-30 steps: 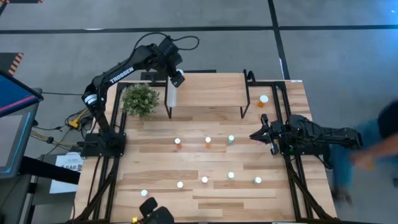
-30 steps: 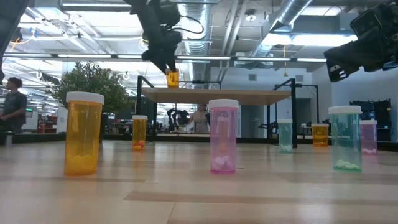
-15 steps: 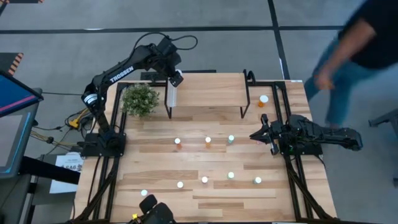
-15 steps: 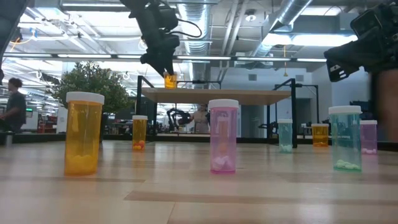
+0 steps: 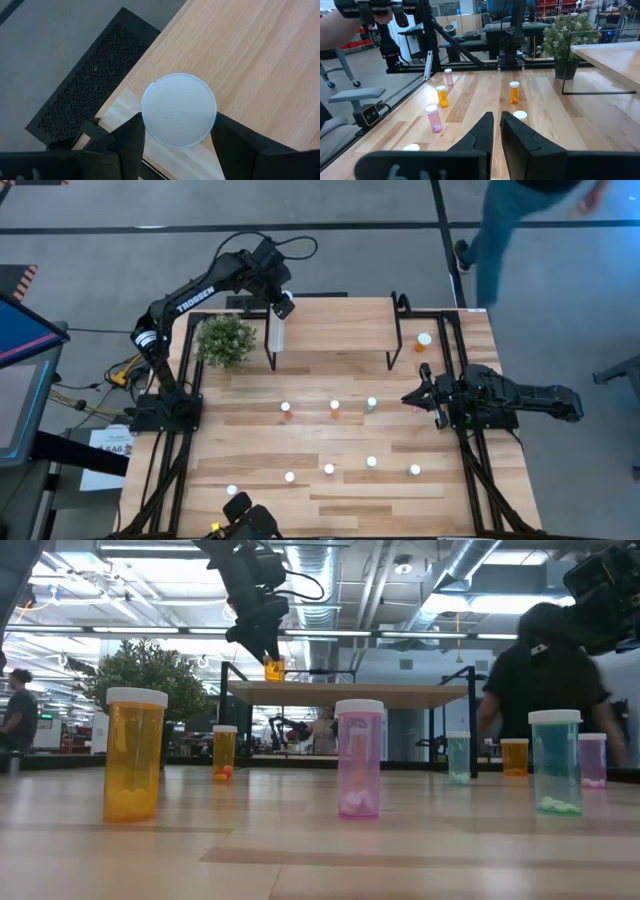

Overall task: Pick and place medicine bottles onto shelf by color
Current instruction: Put the big bottom orange pill bottle on the shelf

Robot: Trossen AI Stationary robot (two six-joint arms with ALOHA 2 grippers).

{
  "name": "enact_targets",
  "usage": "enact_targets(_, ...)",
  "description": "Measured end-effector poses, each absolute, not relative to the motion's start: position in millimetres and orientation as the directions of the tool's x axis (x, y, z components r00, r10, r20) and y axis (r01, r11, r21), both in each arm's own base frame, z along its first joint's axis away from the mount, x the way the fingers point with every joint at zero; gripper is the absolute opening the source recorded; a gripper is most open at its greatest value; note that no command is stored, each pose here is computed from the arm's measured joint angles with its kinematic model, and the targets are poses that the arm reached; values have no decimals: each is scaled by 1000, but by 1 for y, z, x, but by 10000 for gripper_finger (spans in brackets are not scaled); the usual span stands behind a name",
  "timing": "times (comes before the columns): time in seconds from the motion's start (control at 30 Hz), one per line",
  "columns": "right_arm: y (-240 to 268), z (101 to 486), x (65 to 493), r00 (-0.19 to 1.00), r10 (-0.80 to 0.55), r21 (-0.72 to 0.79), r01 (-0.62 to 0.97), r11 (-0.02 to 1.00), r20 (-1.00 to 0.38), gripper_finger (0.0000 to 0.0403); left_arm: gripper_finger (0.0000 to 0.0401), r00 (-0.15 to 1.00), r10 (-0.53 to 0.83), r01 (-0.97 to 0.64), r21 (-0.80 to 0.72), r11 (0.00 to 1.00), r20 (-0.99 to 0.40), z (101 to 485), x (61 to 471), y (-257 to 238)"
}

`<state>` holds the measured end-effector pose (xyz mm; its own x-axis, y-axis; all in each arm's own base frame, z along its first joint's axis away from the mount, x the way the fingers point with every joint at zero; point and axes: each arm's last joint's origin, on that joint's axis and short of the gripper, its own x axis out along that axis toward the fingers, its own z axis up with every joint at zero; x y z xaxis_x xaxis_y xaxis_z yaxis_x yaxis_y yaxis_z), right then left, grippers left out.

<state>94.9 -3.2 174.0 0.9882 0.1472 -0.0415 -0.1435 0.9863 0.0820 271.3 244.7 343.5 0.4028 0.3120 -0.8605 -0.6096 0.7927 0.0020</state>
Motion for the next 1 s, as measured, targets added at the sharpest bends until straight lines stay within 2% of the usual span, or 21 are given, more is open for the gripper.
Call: enact_targets(1.0, -3, 174, 95, 988, 147, 82, -143, 986, -41, 61, 190, 409, 304, -594, 2, 804, -860, 344, 272, 244)
